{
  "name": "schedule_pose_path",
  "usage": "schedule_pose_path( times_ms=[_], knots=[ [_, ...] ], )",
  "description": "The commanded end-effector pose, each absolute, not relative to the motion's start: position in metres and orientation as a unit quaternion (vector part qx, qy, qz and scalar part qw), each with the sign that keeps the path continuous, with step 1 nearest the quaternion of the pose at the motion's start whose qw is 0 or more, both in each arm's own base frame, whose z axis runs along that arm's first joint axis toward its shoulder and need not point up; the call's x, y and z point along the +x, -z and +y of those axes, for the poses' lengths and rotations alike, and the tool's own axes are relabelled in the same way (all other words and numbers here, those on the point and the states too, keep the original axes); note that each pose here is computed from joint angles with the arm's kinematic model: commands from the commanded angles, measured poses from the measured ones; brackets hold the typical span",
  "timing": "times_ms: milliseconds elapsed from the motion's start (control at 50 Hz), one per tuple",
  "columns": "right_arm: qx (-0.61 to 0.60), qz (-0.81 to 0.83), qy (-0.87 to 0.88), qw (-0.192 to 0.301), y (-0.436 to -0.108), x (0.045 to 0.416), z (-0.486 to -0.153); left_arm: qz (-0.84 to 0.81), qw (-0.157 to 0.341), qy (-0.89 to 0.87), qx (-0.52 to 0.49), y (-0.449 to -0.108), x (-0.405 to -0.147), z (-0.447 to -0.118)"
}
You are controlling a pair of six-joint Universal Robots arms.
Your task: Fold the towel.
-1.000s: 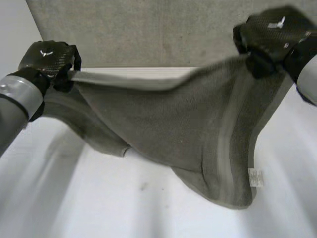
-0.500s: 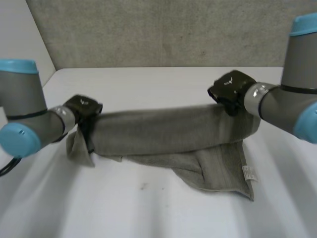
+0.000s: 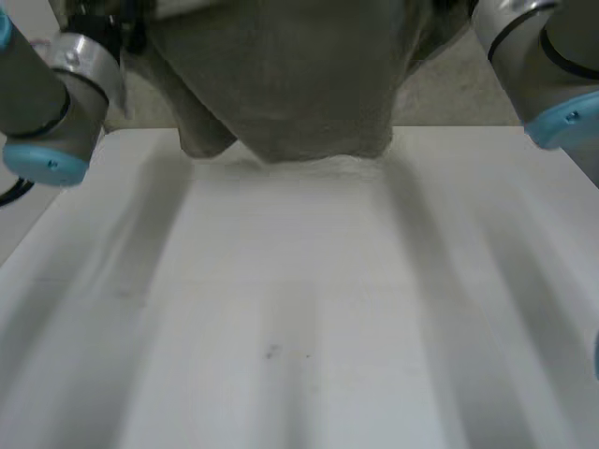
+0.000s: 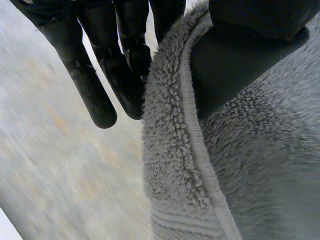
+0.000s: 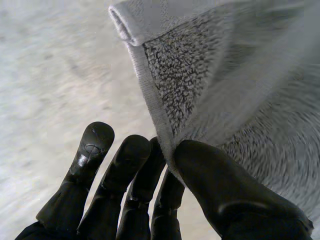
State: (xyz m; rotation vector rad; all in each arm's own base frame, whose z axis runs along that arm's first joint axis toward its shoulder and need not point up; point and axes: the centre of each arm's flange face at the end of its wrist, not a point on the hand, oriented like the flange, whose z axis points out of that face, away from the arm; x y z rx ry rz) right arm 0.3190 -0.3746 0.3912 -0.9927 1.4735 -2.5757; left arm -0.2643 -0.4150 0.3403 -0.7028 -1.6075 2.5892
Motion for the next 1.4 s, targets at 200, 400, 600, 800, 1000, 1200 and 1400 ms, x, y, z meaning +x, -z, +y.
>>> schedule_pose_path(
  times_ms=[200, 400, 600, 800, 1000, 1200, 1400],
  knots=[
    [-0.482, 0.715, 0.507, -0.007, -0.211, 0.283, -0.324, -0.727, -0.025, -0.592, -0.348, -0.169, -0.235, -0.332],
    [-0.455, 0.703, 0.547, -0.011, -0.202, 0.255, -0.3, -0.736, -0.042, -0.542, -0.405, -0.139, -0.231, -0.298],
    [-0.421, 0.697, 0.58, 0.0, -0.189, 0.25, -0.295, -0.71, -0.052, -0.58, -0.395, -0.131, -0.235, -0.312],
    [-0.382, 0.709, 0.593, 0.005, -0.187, 0.241, -0.307, -0.731, -0.044, -0.559, -0.388, -0.112, -0.234, -0.307],
    [-0.357, 0.71, 0.607, -0.015, -0.188, 0.226, -0.32, -0.739, -0.09, -0.565, -0.355, -0.119, -0.221, -0.315],
    [-0.353, 0.709, 0.611, -0.024, -0.184, 0.223, -0.32, -0.733, -0.147, -0.591, -0.303, -0.126, -0.196, -0.339],
    [-0.357, 0.708, 0.61, -0.025, -0.182, 0.224, -0.319, -0.73, -0.151, -0.596, -0.298, -0.138, -0.19, -0.338]
  ],
)
